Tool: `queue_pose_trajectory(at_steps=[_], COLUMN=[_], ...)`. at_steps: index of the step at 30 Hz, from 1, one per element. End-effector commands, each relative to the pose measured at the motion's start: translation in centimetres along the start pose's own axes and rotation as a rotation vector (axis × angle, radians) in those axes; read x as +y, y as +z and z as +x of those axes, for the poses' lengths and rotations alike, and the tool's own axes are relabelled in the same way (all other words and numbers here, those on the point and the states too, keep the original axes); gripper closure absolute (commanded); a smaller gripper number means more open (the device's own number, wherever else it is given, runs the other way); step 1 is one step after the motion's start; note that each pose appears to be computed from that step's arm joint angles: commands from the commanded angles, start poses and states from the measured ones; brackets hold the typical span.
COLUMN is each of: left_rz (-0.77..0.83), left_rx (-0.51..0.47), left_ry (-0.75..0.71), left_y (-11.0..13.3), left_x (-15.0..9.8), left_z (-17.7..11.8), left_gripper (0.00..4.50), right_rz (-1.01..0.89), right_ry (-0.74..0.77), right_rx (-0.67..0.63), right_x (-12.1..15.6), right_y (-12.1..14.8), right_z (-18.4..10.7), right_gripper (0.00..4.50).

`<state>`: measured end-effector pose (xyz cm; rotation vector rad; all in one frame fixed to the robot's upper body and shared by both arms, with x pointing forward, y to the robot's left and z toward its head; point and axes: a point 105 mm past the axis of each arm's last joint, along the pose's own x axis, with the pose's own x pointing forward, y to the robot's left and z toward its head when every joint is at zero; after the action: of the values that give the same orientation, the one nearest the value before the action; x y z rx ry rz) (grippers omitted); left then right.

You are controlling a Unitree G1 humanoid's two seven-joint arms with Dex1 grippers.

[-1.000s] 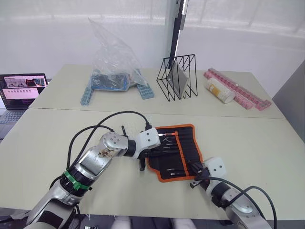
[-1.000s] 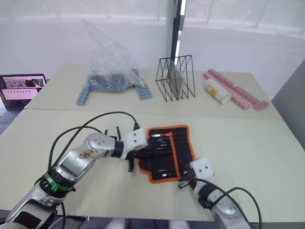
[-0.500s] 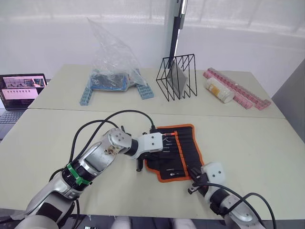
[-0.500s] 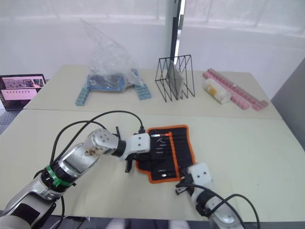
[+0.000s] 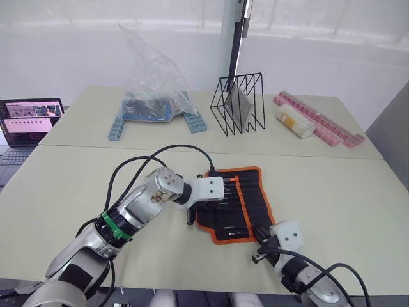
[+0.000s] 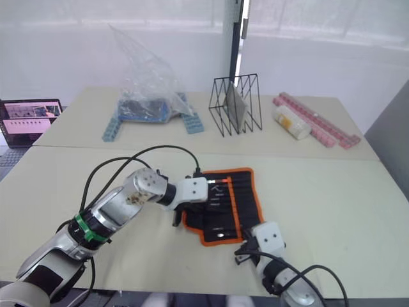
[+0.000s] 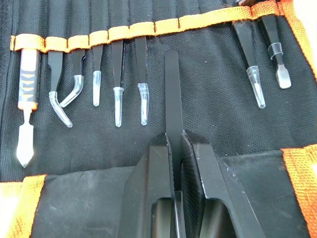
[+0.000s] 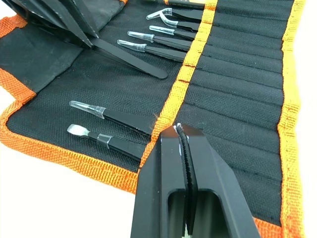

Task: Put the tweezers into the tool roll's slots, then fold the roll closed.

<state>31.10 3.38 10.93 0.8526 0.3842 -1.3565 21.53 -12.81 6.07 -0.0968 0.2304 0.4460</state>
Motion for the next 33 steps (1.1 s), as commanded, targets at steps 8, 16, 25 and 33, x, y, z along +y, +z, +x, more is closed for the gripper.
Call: queue_pose_trajectory(at_steps=[8, 16, 25, 33], left_rz=[0.058, 0.088, 0.122, 0.116], left_rx=[-0.042, -0.042, -0.059, -0.085], left_ry=[0.000, -0.001, 0.001, 0.003], left_y=[2.4, 3.1, 4.1, 4.3], left_x=[0.3, 0.4, 0.1, -0.1], left_z=[0.9, 2.2, 4.5, 6.2], left_gripper=[4.48, 4.48, 4.48, 4.48], right_rz=[0.011, 0.014, 0.011, 0.011], right_ry=[0.005, 0.001, 0.000, 0.000], right_rx=[0.041, 0.039, 0.042, 0.044], right_x=[0.5, 0.4, 0.3, 0.3], right_y=[-1.1, -1.1, -1.1, -1.1], right_z=[-0.3, -0.4, -0.4, -0.5], right_gripper=[4.50, 4.50, 4.50, 4.50])
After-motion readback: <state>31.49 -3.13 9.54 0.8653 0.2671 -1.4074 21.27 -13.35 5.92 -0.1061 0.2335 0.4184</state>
